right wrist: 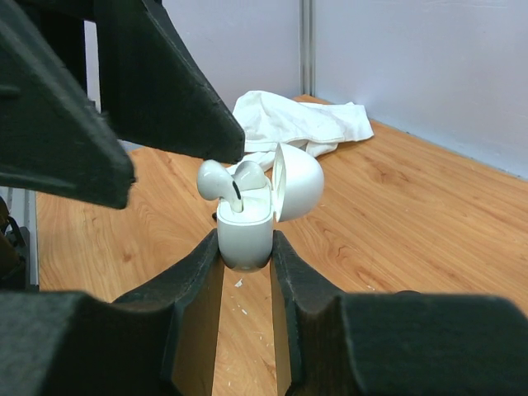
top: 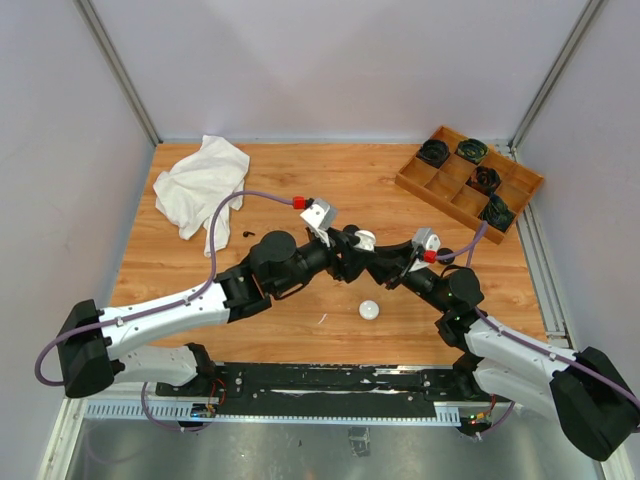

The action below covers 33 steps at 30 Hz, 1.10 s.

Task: Insert the wireless bluetooth earbuds into the charging case
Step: Place the earbud in the charging case.

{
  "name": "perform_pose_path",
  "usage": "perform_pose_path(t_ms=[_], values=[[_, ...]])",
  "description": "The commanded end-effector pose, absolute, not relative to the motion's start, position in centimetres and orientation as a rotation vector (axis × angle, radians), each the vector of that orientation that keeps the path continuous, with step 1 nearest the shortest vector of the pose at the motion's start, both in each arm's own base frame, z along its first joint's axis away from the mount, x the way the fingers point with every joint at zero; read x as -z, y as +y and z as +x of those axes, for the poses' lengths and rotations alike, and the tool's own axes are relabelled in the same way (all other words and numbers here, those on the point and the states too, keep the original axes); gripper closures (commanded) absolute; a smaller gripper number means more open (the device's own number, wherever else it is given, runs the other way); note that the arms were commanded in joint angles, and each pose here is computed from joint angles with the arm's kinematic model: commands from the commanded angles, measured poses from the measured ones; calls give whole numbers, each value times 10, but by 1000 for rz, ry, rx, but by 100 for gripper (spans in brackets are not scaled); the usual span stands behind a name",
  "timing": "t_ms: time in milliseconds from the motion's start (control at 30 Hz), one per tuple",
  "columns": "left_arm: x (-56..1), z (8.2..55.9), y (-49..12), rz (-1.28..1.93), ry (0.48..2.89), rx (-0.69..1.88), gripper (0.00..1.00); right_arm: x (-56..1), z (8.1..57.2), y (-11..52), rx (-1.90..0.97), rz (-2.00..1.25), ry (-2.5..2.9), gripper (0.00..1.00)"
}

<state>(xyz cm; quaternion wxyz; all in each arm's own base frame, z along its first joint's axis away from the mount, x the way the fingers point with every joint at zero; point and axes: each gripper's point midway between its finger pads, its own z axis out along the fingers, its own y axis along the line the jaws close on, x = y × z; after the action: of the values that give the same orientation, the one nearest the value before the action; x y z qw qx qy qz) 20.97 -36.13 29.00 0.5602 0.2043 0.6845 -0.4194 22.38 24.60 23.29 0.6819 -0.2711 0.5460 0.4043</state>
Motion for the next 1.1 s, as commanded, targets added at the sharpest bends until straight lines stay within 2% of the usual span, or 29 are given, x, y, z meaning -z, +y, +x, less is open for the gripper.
perform_pose_path(t_ms=[0, 400, 667, 1067], values=[[-319, 195, -369, 501, 1569, 1162, 37, -250, 227, 238, -878, -588, 1157, 94], [-320, 197, -366, 482, 1603, 1172, 36, -248, 226, 239, -877, -596, 1166, 94], [-320, 215, -340, 355, 1621, 1038, 35, -246, 227, 238, -874, -595, 1172, 95], [-298, 209, -354, 451, 1712, 1034, 36, -247, 227, 240, -879, -599, 1170, 94]])
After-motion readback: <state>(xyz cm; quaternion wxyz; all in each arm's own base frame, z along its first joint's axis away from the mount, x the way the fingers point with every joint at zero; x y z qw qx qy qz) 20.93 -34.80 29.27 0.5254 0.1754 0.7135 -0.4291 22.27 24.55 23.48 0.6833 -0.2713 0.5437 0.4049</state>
